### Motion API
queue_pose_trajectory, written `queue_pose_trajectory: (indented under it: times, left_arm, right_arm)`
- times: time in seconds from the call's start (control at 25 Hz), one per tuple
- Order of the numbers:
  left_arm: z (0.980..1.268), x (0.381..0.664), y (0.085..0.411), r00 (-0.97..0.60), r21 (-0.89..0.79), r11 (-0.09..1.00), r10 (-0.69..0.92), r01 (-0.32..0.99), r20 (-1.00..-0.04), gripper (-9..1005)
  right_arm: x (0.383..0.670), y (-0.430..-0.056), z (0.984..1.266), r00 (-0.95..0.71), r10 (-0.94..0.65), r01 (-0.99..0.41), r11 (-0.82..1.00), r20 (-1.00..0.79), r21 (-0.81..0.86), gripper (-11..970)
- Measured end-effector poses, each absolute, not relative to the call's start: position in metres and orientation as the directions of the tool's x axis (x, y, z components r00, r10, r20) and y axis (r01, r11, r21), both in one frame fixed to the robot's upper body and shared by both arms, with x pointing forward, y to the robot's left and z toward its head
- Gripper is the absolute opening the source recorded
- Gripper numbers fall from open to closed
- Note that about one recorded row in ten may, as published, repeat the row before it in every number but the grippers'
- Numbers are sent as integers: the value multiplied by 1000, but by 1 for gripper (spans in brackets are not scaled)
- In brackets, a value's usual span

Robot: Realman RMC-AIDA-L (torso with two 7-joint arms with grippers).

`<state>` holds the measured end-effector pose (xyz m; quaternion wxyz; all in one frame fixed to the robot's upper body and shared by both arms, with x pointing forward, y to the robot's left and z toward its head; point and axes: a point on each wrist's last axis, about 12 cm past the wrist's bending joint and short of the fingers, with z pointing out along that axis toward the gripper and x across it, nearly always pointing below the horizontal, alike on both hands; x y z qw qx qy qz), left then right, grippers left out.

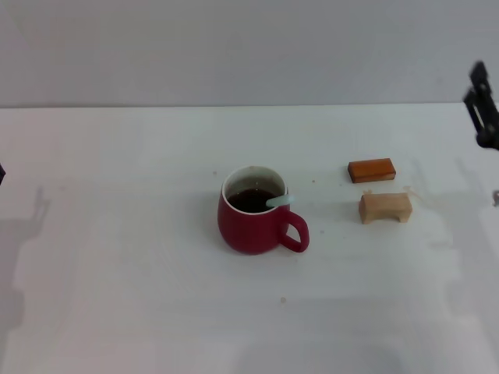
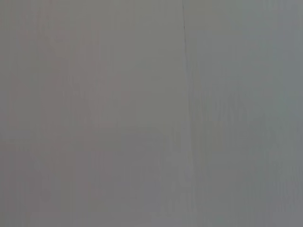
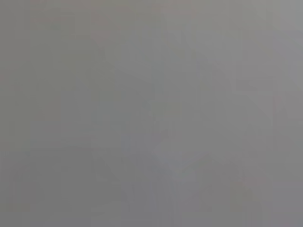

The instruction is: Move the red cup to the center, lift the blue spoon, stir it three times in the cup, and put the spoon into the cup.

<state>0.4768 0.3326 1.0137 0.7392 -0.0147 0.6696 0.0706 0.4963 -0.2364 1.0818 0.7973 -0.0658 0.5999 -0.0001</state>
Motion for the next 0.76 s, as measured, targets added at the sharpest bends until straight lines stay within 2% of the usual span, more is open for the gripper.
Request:
queue_pose_trajectory:
  times: [0.08,0.32,0.44,0.48,0.76]
  left_arm:
    - [1014,477,332,93,73,990,85,-123,-992,840]
    - [1013,477,334,88,75,989,86,-125,-992,840]
    - [1013,476,334,88,77,989,88,-125,-992,840]
    - [1013,476,334,87,77,989,89,-126,-992,840]
    - [1012,476,334,80,83,989,93,-123,-992,840]
  right_arm:
    - [486,-246,1071,249,-69,-38,996,-966,-81,686]
    - [471,-261,1059,212,-31,1,1000,-977,-31,686]
    - [455,-276,1055,253,6,87,996,-968,29,686]
    - [440,-282,1055,322,-3,130,991,-947,41,686]
    - [419,-290,1050,371,4,168,983,-929,71,686]
